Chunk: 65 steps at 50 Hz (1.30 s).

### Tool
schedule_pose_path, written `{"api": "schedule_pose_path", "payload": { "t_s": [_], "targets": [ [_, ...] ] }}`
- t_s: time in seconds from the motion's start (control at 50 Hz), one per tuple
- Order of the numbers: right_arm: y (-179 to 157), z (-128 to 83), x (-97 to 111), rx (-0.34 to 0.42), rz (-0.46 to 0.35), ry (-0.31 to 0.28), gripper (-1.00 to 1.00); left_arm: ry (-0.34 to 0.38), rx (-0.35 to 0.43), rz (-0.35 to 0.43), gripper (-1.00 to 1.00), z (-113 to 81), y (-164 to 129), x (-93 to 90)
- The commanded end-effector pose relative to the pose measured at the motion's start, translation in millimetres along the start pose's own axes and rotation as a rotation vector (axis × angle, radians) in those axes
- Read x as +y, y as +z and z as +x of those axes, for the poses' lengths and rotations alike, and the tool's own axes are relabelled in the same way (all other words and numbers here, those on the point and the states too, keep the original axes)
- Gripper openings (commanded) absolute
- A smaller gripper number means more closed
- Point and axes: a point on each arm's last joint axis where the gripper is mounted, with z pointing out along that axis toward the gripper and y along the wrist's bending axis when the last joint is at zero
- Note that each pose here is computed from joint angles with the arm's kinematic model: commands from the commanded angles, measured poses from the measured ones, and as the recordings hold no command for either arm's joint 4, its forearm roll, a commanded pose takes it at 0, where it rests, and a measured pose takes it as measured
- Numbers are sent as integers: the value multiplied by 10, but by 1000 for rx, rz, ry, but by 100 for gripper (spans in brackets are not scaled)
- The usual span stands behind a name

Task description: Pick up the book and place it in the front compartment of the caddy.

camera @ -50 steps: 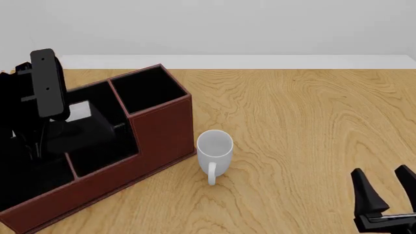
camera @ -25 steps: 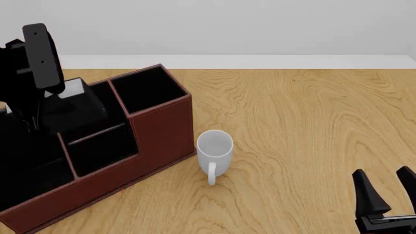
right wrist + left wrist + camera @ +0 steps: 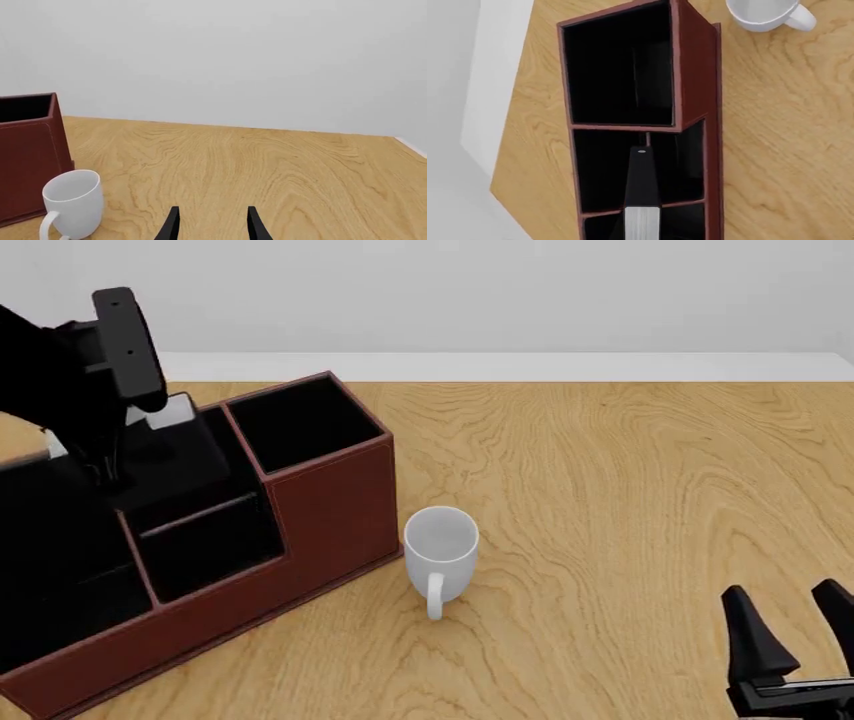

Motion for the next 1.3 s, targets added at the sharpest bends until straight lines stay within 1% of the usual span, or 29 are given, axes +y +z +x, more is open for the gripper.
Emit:
{"api": "schedule_pose_path", "payload": {
  "t_s": [0.02,0.06,0.24,0.4,0.52,0.58,0.68,0.8,1.06,1.1,1.2,1.22,1.3],
  "targets": [
    [3,2,0,1,1,-4,100,-7,13,0,-100,-31,119,126],
    [3,3,0,1,0,-5,100,-16,19,-6,-100,0,177,157],
    [-25,10,0,2,1,-9,100,-25,44,-3,-100,133,365,138],
    [-35,12,0,2,1,-9,100,-20,60,2,-100,251,553,61],
    [-38,13,0,2,1,-10,100,-35,36,-14,-100,165,649,80],
    [-43,13,0,2,1,-10,100,-45,30,-21,-100,141,698,107],
    [-37,13,0,2,1,-11,100,-46,26,-20,-100,133,779,89],
    [-43,15,-1,2,3,-11,100,-52,28,-32,-100,174,890,108],
    [12,10,-2,4,3,-11,100,-57,39,-28,-100,234,1061,100],
    [20,10,-2,5,3,-12,100,-56,41,-19,-100,233,1089,71],
    [27,10,0,5,1,-11,100,-60,46,-14,-100,249,1154,67],
    [28,11,0,5,1,-12,100,-52,52,1,-100,260,1177,27],
    [27,10,0,5,1,-11,100,-56,50,-4,-100,259,1220,43]
  ]
}}
